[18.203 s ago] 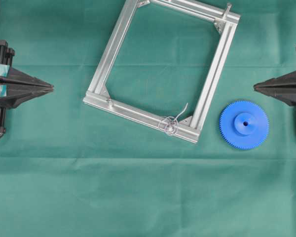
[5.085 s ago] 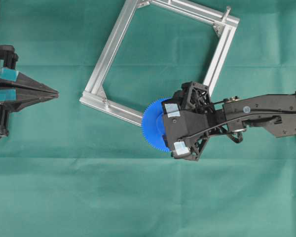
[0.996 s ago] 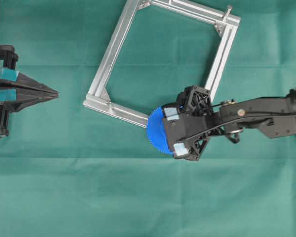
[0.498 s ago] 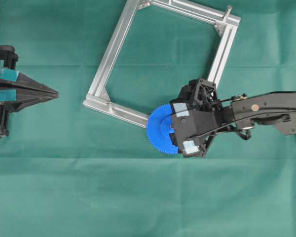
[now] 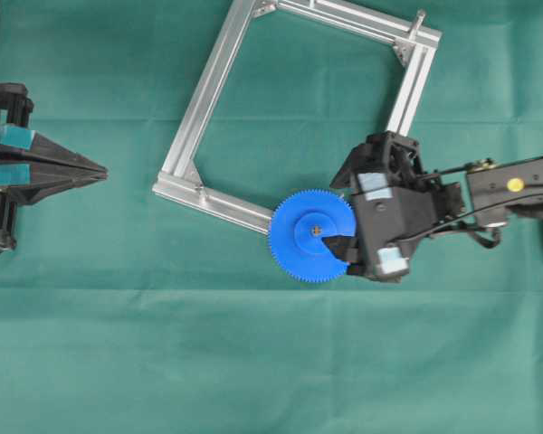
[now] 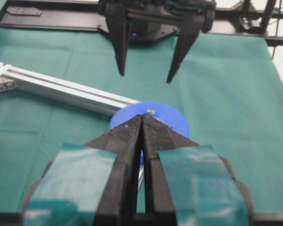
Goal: Find the location of the shaft and insert the gear.
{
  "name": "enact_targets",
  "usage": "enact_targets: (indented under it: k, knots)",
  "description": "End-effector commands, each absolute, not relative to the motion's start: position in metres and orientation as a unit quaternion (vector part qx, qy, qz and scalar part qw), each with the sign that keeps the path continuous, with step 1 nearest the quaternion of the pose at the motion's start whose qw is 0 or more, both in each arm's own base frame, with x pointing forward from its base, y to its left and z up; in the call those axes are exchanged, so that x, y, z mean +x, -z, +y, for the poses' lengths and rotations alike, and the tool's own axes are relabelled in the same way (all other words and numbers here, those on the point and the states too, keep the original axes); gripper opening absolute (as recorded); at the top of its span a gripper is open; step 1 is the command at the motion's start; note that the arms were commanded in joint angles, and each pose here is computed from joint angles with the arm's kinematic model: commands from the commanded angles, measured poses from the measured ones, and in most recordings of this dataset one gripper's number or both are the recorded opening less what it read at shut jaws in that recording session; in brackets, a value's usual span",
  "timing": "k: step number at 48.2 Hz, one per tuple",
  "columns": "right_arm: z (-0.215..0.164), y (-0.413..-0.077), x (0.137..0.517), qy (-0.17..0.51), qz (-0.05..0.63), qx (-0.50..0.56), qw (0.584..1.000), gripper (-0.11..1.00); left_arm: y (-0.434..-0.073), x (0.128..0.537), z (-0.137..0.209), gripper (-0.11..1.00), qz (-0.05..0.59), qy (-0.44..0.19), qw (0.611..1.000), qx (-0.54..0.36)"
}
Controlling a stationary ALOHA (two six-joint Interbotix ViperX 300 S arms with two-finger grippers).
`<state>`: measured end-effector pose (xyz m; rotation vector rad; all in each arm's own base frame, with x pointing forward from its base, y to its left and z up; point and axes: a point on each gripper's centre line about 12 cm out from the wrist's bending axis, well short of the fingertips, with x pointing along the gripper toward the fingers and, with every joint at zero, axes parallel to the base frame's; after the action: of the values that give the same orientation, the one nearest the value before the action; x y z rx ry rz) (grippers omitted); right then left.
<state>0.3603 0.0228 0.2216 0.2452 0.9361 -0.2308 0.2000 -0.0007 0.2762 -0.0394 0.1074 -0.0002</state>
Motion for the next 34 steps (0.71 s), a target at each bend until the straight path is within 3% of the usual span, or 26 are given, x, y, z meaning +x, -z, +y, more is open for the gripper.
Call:
enact_targets:
  k: [1, 34]
  knots:
    - [0.023, -0.239, 0.356, 0.102, 0.42, 0.119, 0.894, 0.86, -0.285, 0.203, -0.001, 0.0, 0.045, 0.001, 0.999, -0.022]
    - [0.023, -0.265, 0.316, 0.056, 0.321, 0.127, 0.937, 0.86, -0.285, 0.203, -0.001, 0.0, 0.045, 0.001, 0.999, -0.022]
